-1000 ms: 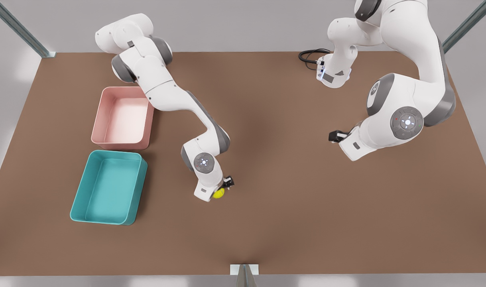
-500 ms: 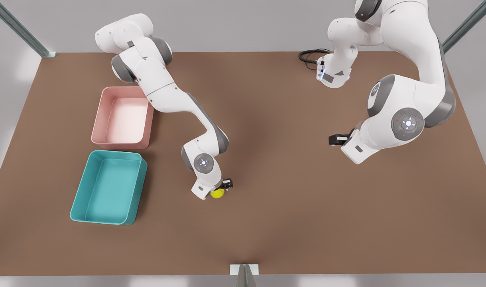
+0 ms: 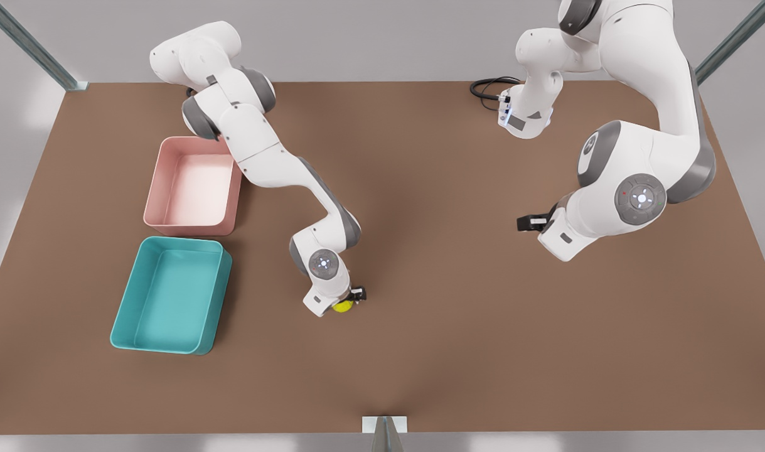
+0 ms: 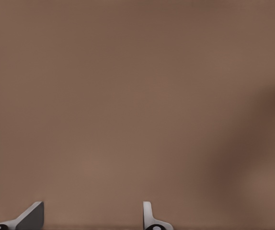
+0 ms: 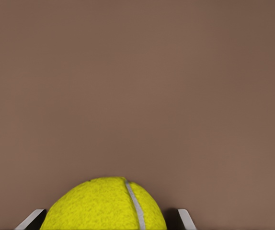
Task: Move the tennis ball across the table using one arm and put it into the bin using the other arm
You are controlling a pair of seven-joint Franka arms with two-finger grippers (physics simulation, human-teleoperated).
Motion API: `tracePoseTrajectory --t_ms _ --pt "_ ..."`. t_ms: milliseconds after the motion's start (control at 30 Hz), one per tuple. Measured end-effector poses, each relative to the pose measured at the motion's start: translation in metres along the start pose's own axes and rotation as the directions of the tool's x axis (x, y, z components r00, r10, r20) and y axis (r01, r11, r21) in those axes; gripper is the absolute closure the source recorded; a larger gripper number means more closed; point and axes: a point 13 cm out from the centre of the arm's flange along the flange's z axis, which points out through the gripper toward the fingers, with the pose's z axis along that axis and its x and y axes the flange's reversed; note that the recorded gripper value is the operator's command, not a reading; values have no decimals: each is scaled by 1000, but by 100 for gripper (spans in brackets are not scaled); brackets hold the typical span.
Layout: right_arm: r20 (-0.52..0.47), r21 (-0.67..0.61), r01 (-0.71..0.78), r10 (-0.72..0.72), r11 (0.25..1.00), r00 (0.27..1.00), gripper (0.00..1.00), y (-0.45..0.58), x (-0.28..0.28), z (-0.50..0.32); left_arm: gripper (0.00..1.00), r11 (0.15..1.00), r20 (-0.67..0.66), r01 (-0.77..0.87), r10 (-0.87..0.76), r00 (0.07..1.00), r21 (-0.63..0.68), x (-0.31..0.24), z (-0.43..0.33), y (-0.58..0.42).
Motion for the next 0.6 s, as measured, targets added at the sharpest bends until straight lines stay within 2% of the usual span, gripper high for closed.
tracePoseTrajectory --t_ms 167,233,333,400,600 --pt "3 -2 -14 14 1000 1000 1 -2 -1 2 0 1000 -2 12 -12 1000 0 0 1 1" --pt "5 -4 -19 19 1000 1000 16 -2 -2 1 0 1000 -2 16 -16 1000 0 0 1 1" --pt "16 -10 -27 27 1000 1000 22 -3 -8 -5 0 1000 -2 22 -22 1000 0 -1 1 2" --pt "27 -18 -29 30 999 999 33 0 -13 -12 0 1000 -6 29 -29 1000 0 -3 3 4" --pt "68 -44 -35 38 998 997 36 -1 -33 -46 0 999 -9 38 -38 999 1 -4 4 6"
